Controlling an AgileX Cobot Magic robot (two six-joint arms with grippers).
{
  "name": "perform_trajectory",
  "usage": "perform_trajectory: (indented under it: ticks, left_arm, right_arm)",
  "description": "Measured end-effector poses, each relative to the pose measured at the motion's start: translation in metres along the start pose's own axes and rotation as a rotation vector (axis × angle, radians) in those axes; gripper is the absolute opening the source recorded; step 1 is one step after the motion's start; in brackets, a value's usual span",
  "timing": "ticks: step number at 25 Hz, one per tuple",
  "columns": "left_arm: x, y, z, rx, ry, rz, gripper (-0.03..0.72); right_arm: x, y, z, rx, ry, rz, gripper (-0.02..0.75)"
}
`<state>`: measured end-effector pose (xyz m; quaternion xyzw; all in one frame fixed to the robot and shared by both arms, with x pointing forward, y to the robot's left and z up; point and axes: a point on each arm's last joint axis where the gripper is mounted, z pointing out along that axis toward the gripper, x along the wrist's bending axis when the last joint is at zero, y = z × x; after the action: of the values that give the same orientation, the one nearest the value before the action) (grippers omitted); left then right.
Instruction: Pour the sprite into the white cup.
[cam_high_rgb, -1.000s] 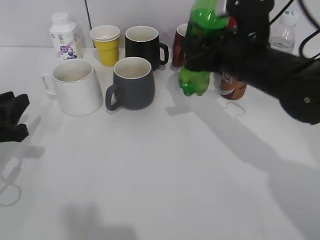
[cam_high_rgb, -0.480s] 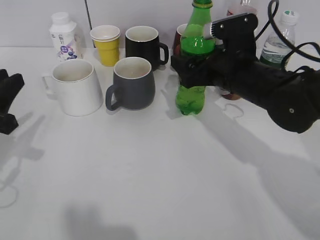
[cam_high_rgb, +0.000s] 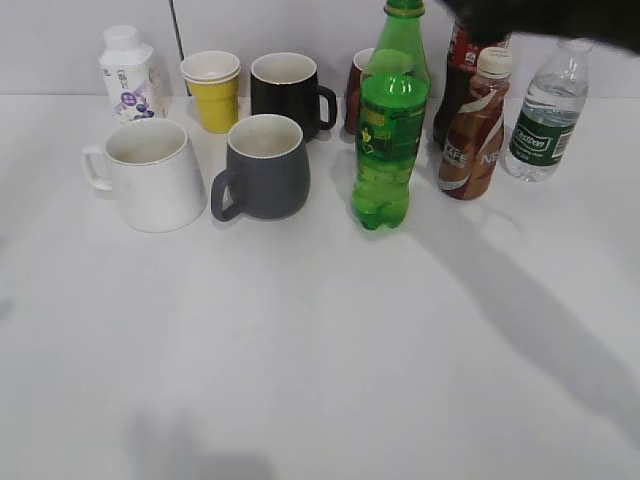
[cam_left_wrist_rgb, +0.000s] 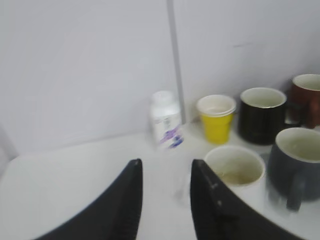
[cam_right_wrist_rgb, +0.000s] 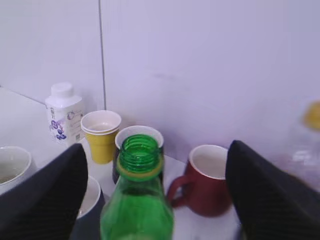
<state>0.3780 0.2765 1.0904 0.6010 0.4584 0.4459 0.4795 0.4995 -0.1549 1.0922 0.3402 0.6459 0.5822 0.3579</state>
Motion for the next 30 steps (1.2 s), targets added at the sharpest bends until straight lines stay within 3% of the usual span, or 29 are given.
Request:
perform_trajectory:
  ticks: [4,10,12,16,20,24,26,30]
  left_arm:
    - [0.013,0.025,-0.061,0.119,0.095,-0.036,0.311]
    - [0.017,-0.003,-0.117,0.352,0.149,-0.103,0.491]
    - [0.018,-0.013,-0.131,0.406,0.161,-0.117,0.52]
    - [0.018,-0.024,-0.155,0.396,0.173,-0.136,0.534]
    - [0.018,-0.035,-0.166,0.342,0.173,-0.145,0.535]
    - [0.016,-0.054,-0.157,0.396,0.171,-0.134,0.535]
    - [0.015,-0.053,-0.153,0.36,0.164,-0.125,0.535]
    - [0.014,-0.055,-0.145,0.311,0.15,-0.115,0.535]
  right_arm:
    - [-0.003,0.034,-0.055,0.066,-0.033,-0.007,0.648]
    - [-0.005,0.049,-0.149,0.226,-0.076,0.022,0.631]
    - [-0.003,0.041,-0.177,0.302,-0.079,0.046,0.627]
    - [0.001,0.006,-0.231,0.473,-0.081,0.074,0.608]
    - [0.006,-0.033,-0.273,0.564,-0.083,0.087,0.597]
    - [0.008,-0.053,-0.293,0.513,-0.087,0.088,0.596]
    - [0.008,-0.055,-0.295,0.453,-0.092,0.083,0.596]
    - [0.007,-0.059,-0.294,0.449,-0.102,0.073,0.595]
